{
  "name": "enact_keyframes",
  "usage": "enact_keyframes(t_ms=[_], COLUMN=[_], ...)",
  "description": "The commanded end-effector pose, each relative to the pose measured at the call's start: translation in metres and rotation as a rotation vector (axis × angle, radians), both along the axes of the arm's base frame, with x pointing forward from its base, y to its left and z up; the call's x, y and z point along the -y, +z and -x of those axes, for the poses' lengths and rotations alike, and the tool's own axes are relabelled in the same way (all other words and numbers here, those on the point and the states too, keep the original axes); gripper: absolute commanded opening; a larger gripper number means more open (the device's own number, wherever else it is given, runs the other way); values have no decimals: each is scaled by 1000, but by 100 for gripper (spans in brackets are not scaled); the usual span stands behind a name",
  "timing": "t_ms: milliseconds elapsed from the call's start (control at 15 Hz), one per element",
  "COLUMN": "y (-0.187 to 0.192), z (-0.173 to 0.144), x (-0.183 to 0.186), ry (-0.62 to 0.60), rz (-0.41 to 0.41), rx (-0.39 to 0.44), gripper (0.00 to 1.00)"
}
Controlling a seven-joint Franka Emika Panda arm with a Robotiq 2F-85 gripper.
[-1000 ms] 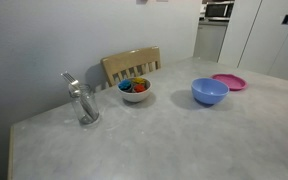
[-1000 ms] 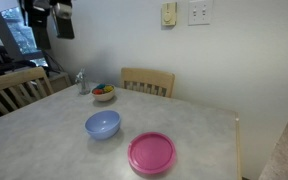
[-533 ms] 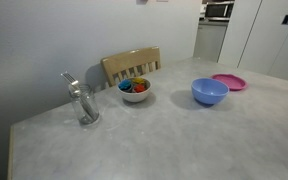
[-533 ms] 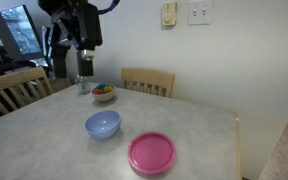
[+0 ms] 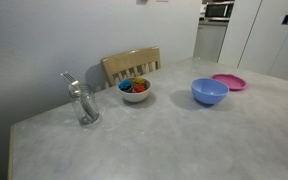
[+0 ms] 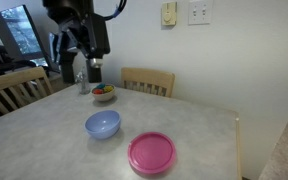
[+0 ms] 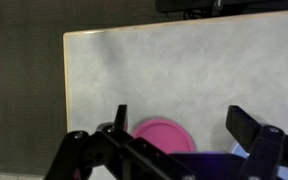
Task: Put the pink plate on top of the blue bowl
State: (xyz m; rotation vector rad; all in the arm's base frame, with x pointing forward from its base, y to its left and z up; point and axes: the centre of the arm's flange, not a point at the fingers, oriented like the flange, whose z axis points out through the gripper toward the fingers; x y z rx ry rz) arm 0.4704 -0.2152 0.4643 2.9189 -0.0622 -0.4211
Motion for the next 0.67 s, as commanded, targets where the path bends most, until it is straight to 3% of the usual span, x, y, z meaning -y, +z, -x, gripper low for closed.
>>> enact_keyframes(t_ms=[0,133,333,467,600], y=[-43,-64,-94,-117,-148], z=[-18,-31,-44,-51,-55], x=[12,15,22,26,23], ry=[42,95,138,166,217], rz=[-72,-109,-143,-176,-185], rx=[156,249,299,282,209], gripper=[100,100,100,100,100])
